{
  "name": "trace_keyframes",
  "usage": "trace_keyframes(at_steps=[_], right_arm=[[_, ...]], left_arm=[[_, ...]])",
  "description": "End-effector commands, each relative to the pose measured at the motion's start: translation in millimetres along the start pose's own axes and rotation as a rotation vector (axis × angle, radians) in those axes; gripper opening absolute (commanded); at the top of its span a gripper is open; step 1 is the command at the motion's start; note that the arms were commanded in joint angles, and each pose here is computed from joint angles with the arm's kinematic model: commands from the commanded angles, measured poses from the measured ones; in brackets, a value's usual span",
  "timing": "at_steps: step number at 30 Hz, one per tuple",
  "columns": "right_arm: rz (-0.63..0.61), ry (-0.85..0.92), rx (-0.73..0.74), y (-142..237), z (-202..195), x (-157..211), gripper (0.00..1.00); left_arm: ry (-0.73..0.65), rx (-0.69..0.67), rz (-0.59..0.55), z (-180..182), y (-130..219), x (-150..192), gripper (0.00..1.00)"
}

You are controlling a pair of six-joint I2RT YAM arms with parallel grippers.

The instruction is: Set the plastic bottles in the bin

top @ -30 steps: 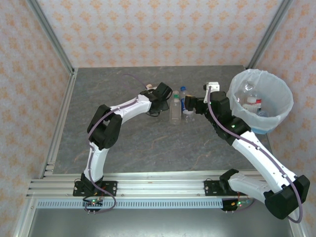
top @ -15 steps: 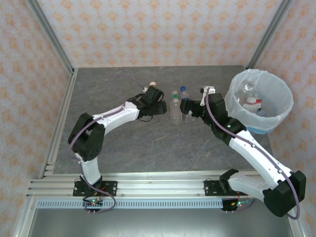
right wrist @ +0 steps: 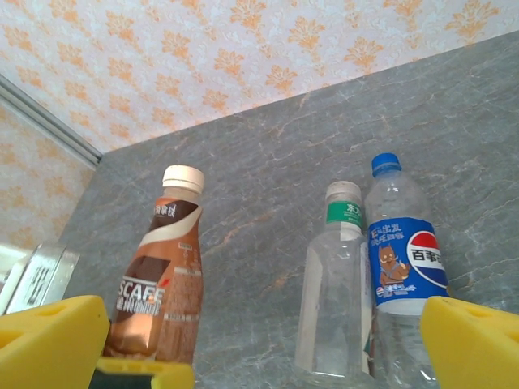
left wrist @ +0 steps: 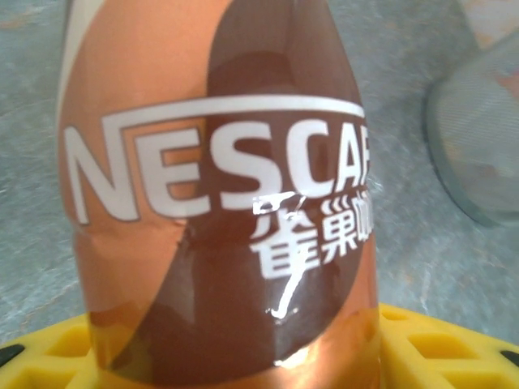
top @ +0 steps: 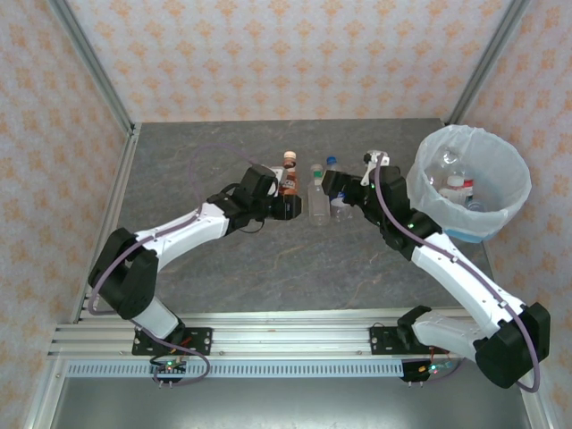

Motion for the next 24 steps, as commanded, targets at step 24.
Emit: trace_keyframes(at_steps=[24], right_arm=[[0.152, -0.223, -0.157, -43, 43, -32, 0.83]], left_arm=[[-0.322, 0.521, 0.002, -67, 42, 8, 0.51]])
Point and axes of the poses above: each hand's point on the last joint's axis, 136 mm out from that joint toward the fingers, its own y axis back along the fingers, its own z axis along the line the jaws close on, x = y × z, the point moved 6 cm from there along y, back along the fingers, and after that the axes turned 6 degrees about y, right-handed, at the moved point
